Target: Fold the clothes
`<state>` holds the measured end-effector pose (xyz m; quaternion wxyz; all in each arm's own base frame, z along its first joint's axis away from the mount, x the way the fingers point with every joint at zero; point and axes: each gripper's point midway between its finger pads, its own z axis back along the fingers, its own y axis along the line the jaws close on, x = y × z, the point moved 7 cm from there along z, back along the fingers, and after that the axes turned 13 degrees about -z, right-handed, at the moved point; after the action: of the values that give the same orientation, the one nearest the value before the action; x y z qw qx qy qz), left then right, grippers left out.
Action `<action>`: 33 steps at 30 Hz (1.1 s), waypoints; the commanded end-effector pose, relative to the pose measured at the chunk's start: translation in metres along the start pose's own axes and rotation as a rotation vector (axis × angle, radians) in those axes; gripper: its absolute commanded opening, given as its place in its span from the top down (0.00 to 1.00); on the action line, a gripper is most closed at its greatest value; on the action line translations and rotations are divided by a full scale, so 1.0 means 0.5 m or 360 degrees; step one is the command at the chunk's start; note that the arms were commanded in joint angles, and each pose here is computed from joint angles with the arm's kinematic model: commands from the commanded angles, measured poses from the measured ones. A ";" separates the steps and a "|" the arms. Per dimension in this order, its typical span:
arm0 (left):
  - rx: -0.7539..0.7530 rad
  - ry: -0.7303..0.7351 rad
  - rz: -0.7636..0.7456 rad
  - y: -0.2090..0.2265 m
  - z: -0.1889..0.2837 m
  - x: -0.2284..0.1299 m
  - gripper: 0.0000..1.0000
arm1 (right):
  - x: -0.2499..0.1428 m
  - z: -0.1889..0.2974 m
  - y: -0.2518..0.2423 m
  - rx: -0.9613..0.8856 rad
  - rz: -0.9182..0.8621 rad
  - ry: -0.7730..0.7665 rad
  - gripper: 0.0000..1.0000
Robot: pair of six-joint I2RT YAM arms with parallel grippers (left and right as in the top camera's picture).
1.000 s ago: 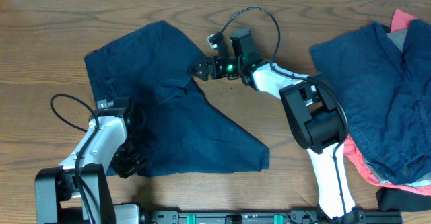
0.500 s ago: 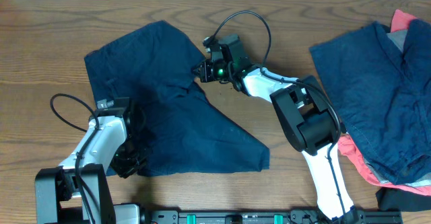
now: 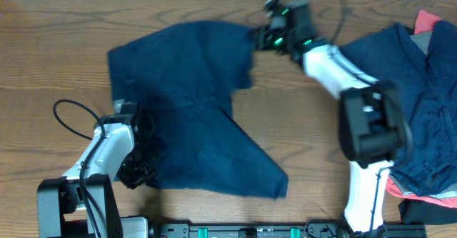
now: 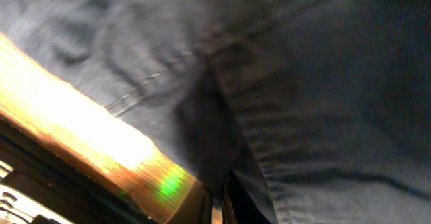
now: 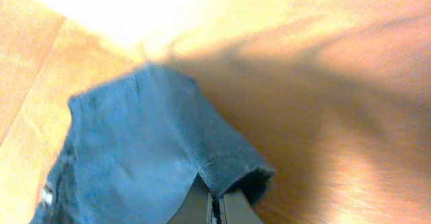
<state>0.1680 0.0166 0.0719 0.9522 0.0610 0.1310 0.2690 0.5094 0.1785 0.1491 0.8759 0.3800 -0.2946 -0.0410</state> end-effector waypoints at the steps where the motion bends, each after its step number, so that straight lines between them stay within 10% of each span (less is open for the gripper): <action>1: 0.0018 -0.0031 0.0026 0.003 0.001 0.003 0.92 | 0.045 0.060 -0.018 -0.0155 0.0110 -0.0076 0.98; 5: 0.0004 -0.0057 0.0027 0.000 0.002 0.008 0.93 | 0.044 0.101 -0.111 -0.0486 0.0003 -0.0036 0.94; 13: -0.0049 -0.0056 -0.0039 -0.008 0.002 0.010 0.84 | 0.038 0.180 -0.214 -0.0832 -0.0182 0.0030 0.27; 33: -0.0087 -0.0079 -0.0055 -0.015 0.003 0.016 0.83 | -0.184 0.158 -0.159 -0.0705 -0.0050 0.0758 0.26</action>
<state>0.1787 0.0145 0.0690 0.9597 0.0397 0.1043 0.2579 0.4113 0.0888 0.1215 0.9786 0.1823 -0.0787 -0.0535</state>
